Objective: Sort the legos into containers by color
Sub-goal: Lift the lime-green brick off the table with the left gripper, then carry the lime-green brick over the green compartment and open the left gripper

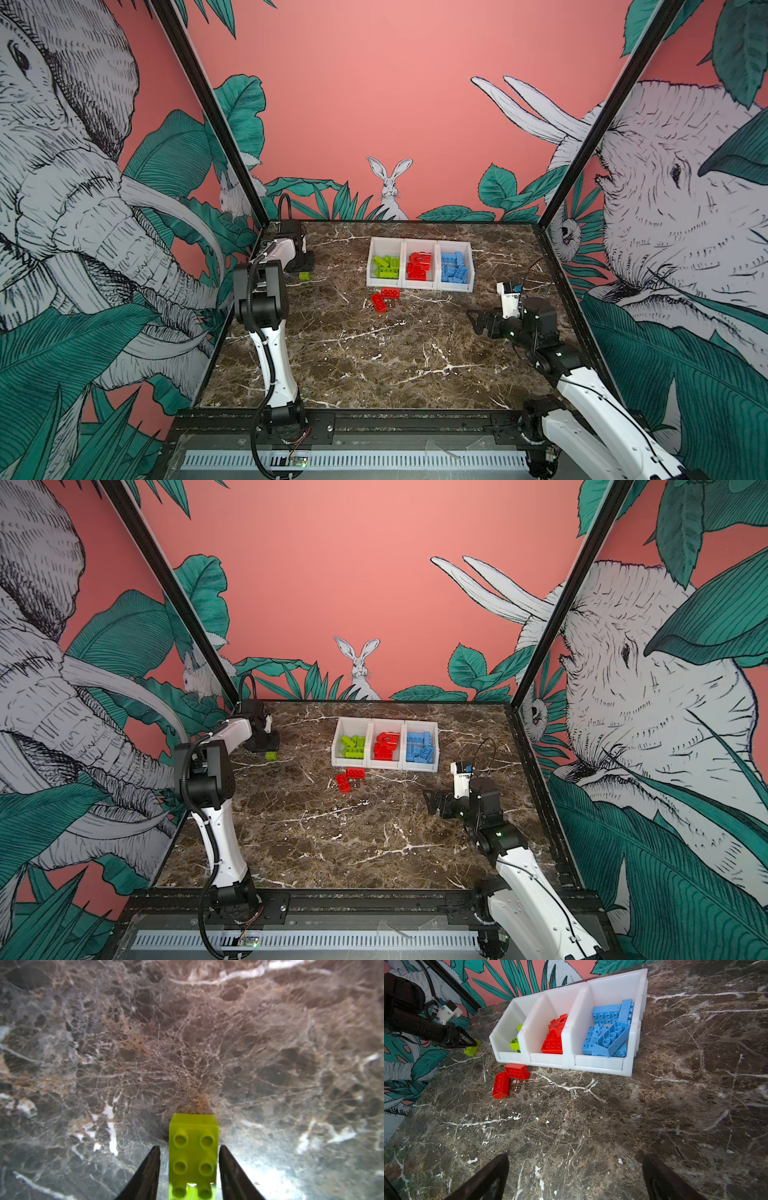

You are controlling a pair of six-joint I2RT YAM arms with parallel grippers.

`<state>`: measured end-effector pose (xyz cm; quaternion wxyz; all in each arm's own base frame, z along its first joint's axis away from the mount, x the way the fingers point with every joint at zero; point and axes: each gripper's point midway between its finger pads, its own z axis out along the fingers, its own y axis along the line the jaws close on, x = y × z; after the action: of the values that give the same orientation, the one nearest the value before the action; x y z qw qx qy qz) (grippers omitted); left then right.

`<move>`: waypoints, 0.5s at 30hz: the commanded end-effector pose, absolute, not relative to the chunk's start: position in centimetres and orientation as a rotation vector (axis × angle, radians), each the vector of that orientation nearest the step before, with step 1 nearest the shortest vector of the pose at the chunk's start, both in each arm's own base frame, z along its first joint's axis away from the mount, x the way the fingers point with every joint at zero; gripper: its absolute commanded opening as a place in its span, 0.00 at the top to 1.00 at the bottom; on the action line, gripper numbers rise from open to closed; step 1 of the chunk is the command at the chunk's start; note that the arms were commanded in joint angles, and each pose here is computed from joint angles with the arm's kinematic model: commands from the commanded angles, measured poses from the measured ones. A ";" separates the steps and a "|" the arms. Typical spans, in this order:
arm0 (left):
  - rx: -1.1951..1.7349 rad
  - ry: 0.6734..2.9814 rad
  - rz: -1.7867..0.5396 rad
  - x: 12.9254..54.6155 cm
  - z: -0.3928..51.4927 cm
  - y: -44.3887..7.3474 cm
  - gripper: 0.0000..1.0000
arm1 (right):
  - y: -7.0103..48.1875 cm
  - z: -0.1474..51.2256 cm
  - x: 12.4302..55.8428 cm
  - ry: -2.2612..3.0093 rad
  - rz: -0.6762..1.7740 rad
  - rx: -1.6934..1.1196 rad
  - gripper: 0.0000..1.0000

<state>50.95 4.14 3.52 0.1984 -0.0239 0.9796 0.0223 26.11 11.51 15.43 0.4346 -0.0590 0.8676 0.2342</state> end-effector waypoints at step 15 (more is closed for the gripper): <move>-0.022 2.633 -0.126 49.4 10.8 -0.2 0.69 | 11.6 16.6 26.4 2.116 0.584 -0.150 0.02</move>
<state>49.67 2.34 5.11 0.2019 -0.0187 0.9792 -0.0062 26.12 11.43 15.45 0.4355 -0.0576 0.8677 0.2325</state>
